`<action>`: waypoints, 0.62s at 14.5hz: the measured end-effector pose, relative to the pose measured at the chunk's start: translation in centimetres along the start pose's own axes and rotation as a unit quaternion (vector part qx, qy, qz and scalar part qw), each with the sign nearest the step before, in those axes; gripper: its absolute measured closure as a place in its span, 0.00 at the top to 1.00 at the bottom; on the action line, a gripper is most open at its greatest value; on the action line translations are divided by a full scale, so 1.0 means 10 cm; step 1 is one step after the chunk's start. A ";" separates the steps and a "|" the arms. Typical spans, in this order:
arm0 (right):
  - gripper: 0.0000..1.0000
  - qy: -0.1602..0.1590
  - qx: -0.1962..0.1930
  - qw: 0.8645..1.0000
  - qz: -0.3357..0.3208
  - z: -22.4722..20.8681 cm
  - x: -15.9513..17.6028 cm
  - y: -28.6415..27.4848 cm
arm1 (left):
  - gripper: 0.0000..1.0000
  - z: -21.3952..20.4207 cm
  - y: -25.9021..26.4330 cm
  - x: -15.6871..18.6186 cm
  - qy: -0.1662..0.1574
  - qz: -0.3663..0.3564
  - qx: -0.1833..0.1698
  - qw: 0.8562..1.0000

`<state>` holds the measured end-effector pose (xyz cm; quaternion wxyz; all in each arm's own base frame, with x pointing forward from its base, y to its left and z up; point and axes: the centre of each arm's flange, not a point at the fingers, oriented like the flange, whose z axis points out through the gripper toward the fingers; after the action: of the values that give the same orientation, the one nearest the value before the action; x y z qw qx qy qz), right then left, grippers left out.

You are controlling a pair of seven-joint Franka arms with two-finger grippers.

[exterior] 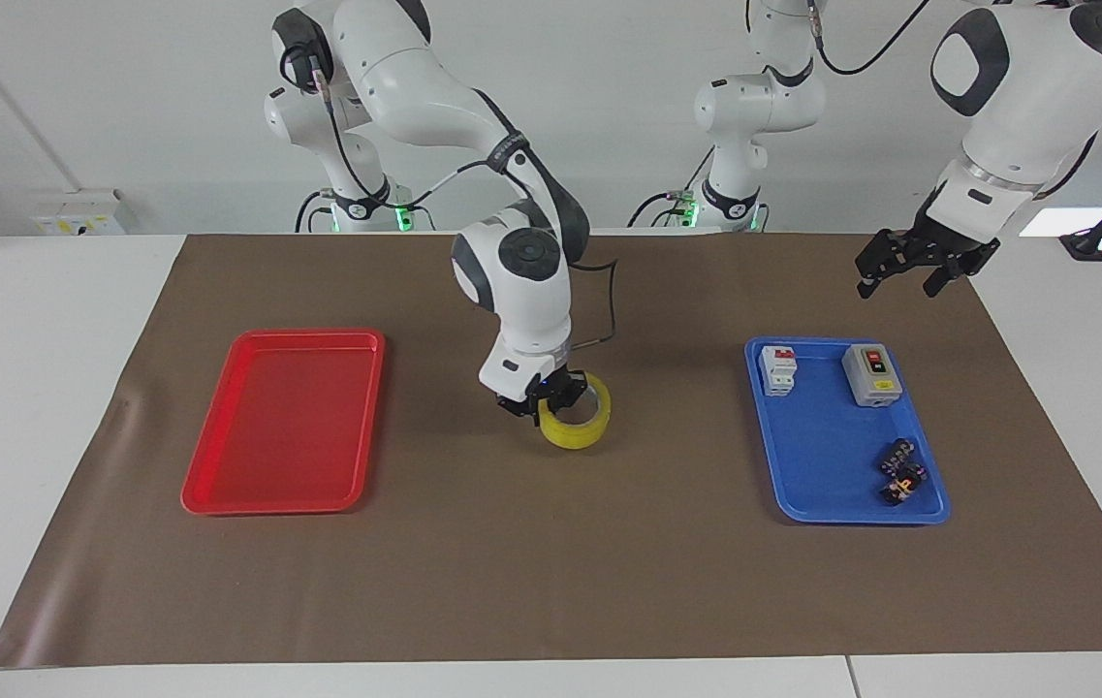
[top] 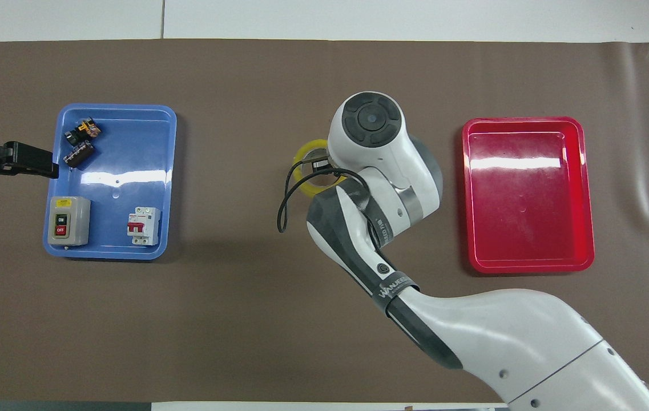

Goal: Place and move tape with both arms
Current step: 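Carry the yellow tape with the right gripper into the red tray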

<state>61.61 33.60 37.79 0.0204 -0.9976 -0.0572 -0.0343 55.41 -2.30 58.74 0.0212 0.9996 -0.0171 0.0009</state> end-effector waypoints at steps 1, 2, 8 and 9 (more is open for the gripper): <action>0.22 0.002 -0.001 1.000 0.015 -0.17 0.06 0.21 | 1.00 0.00 0.00 0.00 0.000 0.000 0.000 1.000; 0.22 0.003 -0.002 1.000 0.027 -0.34 0.11 0.45 | 1.00 0.00 0.00 0.00 0.000 0.000 0.000 1.000; 0.22 -0.023 -0.014 0.999 0.025 -0.91 0.20 2.25 | 1.00 0.00 0.00 0.00 0.001 0.000 0.000 1.000; 0.22 -0.030 -0.015 0.999 0.016 -0.94 0.18 2.51 | 1.00 0.00 0.00 0.00 0.001 0.000 0.000 1.000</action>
<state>65.70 8.50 46.37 0.0044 -0.9991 -0.0408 -0.0046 55.40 -2.31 58.77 0.0212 0.9996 -0.0172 0.0015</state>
